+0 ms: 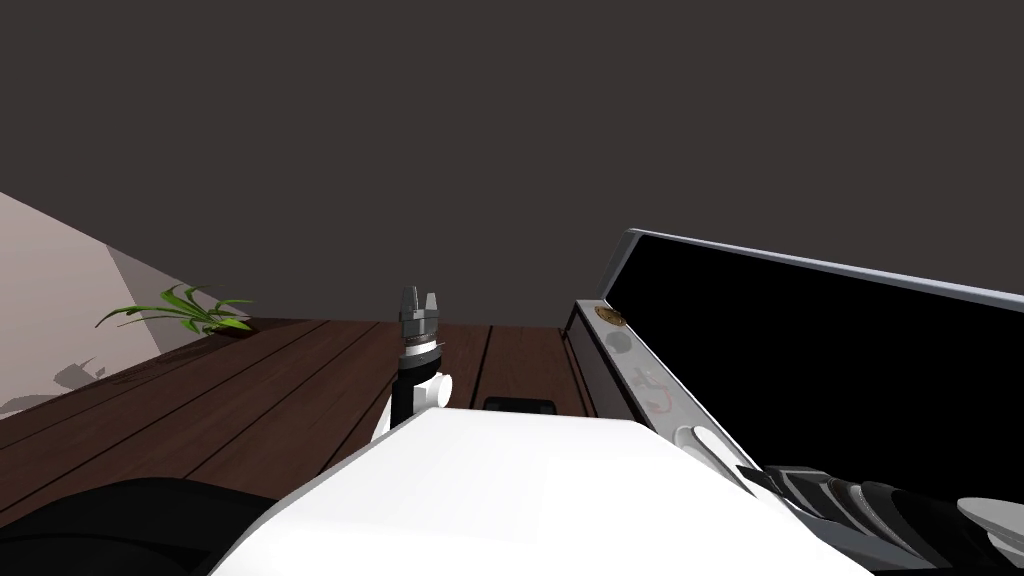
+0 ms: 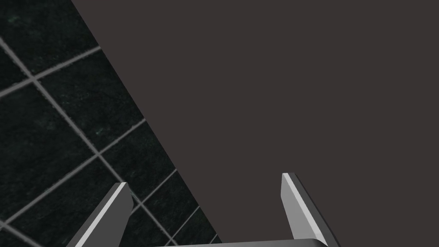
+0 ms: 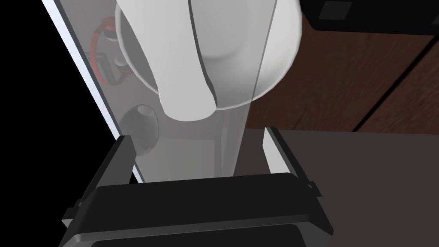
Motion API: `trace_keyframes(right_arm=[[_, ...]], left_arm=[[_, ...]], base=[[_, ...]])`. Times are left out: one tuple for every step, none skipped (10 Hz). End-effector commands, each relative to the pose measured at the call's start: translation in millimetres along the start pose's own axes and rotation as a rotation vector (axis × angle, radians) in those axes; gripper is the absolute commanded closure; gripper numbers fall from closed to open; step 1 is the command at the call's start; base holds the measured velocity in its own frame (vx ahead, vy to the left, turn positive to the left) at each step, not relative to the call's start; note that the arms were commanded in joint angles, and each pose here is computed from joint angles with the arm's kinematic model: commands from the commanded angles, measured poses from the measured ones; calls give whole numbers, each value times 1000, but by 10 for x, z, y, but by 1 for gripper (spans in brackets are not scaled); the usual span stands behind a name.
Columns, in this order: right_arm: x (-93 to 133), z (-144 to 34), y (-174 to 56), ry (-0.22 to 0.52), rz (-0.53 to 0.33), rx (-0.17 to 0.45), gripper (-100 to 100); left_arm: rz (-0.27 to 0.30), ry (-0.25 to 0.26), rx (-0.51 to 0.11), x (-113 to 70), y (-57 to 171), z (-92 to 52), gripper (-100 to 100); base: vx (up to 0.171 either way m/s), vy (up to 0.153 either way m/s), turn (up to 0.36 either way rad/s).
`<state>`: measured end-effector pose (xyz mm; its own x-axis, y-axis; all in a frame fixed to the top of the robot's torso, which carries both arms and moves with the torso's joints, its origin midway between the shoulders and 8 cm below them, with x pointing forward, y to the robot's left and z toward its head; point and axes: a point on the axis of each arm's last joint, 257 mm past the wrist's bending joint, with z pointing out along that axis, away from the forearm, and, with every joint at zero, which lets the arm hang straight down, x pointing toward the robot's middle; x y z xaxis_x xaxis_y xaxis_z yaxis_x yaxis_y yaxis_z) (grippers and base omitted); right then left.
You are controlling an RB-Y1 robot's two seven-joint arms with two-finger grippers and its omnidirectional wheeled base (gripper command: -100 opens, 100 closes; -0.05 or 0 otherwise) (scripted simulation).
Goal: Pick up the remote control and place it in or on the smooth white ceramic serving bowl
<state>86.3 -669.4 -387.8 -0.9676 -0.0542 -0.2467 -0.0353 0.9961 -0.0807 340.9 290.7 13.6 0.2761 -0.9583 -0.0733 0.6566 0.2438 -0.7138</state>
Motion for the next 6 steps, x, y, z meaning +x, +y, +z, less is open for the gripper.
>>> trace_keyframes(right_arm=[[0, 0, 0, 0, 0, 0, 0], [1, 0, 0, 0, 0, 0, 0], [1, 0, 0, 0, 0, 0, 0], [1, 0, 0, 0, 0, 0, 0], [1, 0, 0, 0, 0, 0, 0], [1, 0, 0, 0, 0, 0, 0]], left_arm=[[0, 0, 0, 0, 0, 0, 0], [0, 0, 0, 0, 0, 0, 0], [0, 0, 0, 0, 0, 0, 0], [0, 0, 0, 0, 0, 0, 0], [0, 0, 0, 0, 0, 0, 0], [0, 0, 0, 0, 0, 0, 0]], base=[[0, 0, 0], [0, 0, 0], [0, 0, 0], [0, 0, 0], [0, 0, 0], [0, 0, 0]])
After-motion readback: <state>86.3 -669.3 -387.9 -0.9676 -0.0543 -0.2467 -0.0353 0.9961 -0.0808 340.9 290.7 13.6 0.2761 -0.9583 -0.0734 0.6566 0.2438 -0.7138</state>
